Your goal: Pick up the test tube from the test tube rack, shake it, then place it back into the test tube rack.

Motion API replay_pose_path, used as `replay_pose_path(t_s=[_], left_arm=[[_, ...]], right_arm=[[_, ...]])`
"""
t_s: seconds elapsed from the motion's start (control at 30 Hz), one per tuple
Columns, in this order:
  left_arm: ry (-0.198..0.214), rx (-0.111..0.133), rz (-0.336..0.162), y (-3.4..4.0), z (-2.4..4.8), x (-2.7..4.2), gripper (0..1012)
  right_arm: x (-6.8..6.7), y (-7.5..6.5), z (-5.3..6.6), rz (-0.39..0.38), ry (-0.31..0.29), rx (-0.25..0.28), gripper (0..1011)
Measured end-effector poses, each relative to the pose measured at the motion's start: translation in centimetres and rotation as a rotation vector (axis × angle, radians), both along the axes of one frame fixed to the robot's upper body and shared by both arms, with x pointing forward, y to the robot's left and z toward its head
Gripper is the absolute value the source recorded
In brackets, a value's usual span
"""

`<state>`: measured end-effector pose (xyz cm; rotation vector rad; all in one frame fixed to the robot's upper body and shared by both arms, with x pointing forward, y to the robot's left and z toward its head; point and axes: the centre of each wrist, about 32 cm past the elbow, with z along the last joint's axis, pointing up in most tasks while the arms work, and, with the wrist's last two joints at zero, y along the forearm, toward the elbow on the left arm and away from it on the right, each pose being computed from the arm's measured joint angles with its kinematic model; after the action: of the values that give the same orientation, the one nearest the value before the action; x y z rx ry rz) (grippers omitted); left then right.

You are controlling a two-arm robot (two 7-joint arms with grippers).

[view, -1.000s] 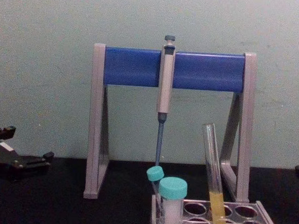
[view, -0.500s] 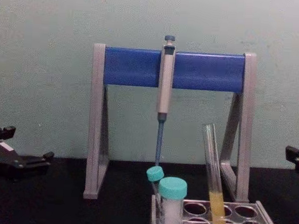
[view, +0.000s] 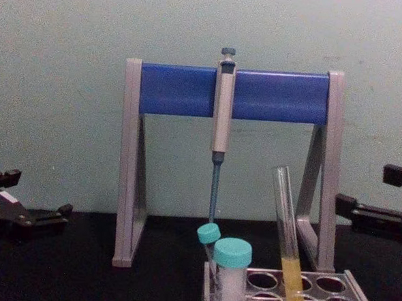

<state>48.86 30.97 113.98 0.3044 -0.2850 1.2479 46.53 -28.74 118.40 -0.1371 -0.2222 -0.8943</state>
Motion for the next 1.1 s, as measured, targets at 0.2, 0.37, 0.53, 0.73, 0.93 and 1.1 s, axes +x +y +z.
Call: replay_pose_path(t_s=[0.2,0.37,0.53,0.73,0.93,1.1], left_arm=[[0.000,0.000,0.000,0.00,0.00,0.00,1001],[0.000,0.000,0.000,0.00,0.00,0.00,1001],[0.000,0.000,0.000,0.00,0.00,0.00,1001],[0.000,0.000,0.000,0.00,0.00,0.00,1001],[0.000,0.000,0.000,0.00,0.00,0.00,1001],[0.000,0.000,0.000,0.00,0.00,0.00,1001]], right_arm=[[1.5,0.9,0.1,0.058,0.040,0.033,1000],[2.7,1.6,0.1,0.097,0.072,0.043,1000],[3.9,2.5,0.0,0.120,0.113,0.050,1000],[5.0,3.5,-0.1,0.122,0.154,0.046,1000],[5.9,4.1,-0.1,0.107,0.195,0.047,1000],[6.2,4.3,-0.2,0.104,0.213,0.048,1000]])
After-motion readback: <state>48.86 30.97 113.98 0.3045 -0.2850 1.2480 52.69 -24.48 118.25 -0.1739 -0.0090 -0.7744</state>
